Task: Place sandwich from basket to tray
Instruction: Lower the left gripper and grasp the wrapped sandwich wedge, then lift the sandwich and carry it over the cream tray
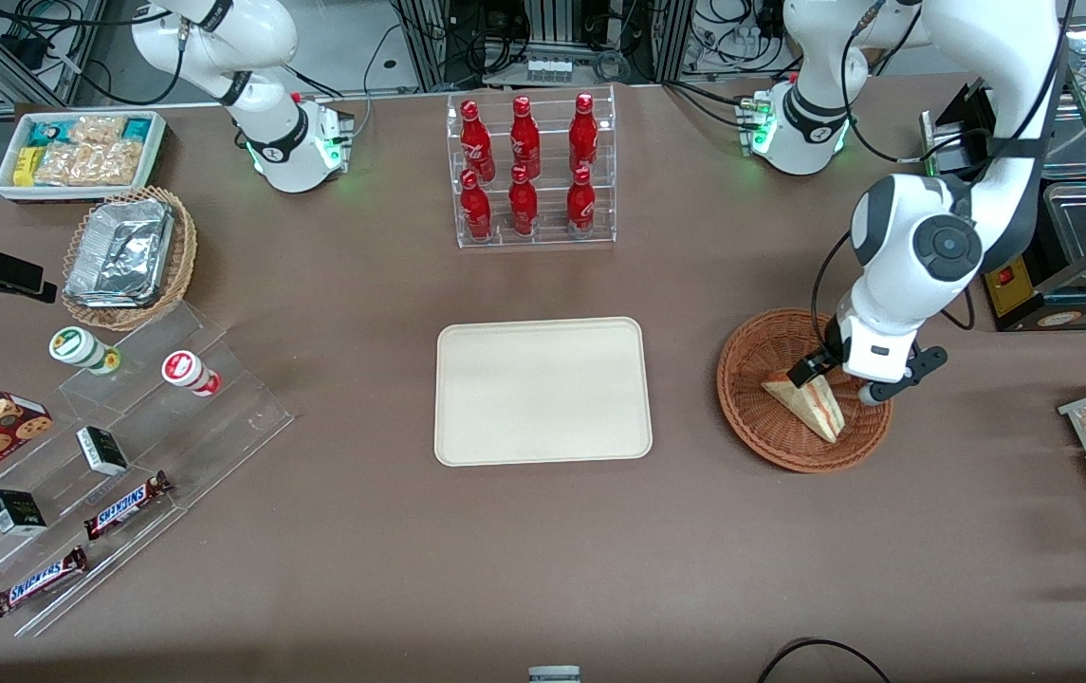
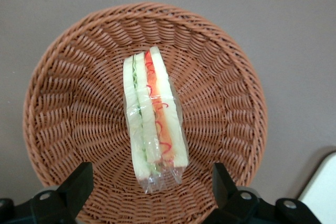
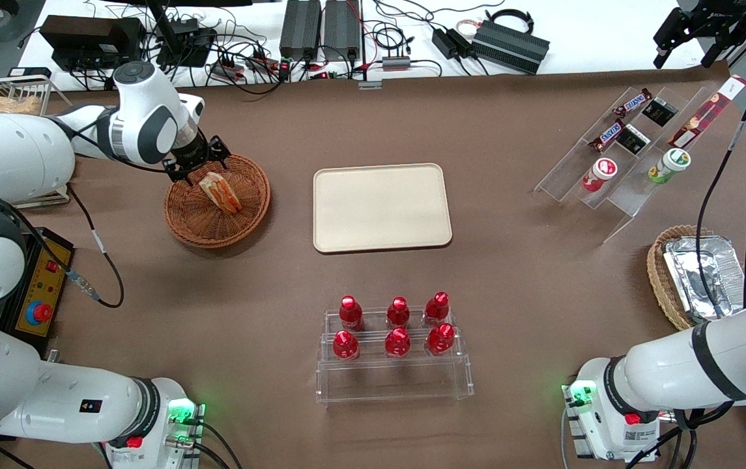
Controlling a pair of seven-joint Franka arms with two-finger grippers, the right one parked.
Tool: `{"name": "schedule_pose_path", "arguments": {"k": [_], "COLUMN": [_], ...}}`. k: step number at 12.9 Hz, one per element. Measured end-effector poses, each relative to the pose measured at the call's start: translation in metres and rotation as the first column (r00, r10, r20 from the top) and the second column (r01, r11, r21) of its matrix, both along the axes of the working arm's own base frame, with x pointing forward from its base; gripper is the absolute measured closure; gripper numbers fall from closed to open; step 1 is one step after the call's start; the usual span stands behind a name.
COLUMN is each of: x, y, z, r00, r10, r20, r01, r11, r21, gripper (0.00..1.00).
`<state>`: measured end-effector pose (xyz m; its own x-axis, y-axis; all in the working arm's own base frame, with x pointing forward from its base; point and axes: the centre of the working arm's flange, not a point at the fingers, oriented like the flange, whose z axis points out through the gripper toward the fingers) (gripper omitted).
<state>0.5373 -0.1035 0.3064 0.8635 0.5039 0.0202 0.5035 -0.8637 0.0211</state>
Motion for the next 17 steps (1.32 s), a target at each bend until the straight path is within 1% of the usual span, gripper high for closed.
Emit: {"name": "schedule_pose_path", "arguments": {"k": [3,5,6,7,8,11,12,13,15,16,17], "x": [0.003,0.004,0.004,0.004,0.004,0.007,0.011,0.016,0.032,0.039,0.046], "y": [-0.001,-0.001,-0.001,-0.001,-0.001,0.000,0.000,-0.001,-0.004,-0.007,-0.014], "z": [-0.027,-0.041,-0.047,-0.053,-0.059,-0.059,-0.053,-0.042,-0.007,0.018,0.044], "r00": [1.000,1.000,1.000,1.000,1.000,1.000,1.000,1.000,1.000,1.000,1.000], "r10": [0.005,0.007,0.008,0.008,0.010,0.012,0.013,0.014,0.013,0.009,-0.002], "r20": [-0.008,-0.003,-0.008,-0.015,-0.018,-0.009,0.001,0.006,-0.011,-0.017,-0.020], "r01": [-0.005,-0.007,-0.008,-0.008,-0.010,-0.012,-0.013,-0.014,-0.013,-0.009,0.002], "r11": [1.000,1.000,1.000,1.000,1.000,1.000,1.000,1.000,1.000,1.000,1.000], "r21": [-0.001,-0.004,-0.004,-0.003,-0.003,-0.004,-0.006,-0.006,-0.001,0.001,0.001], "gripper": [0.00,0.00,0.08,0.08,0.13,0.51,0.60,0.65,0.69,0.70,0.74]}}
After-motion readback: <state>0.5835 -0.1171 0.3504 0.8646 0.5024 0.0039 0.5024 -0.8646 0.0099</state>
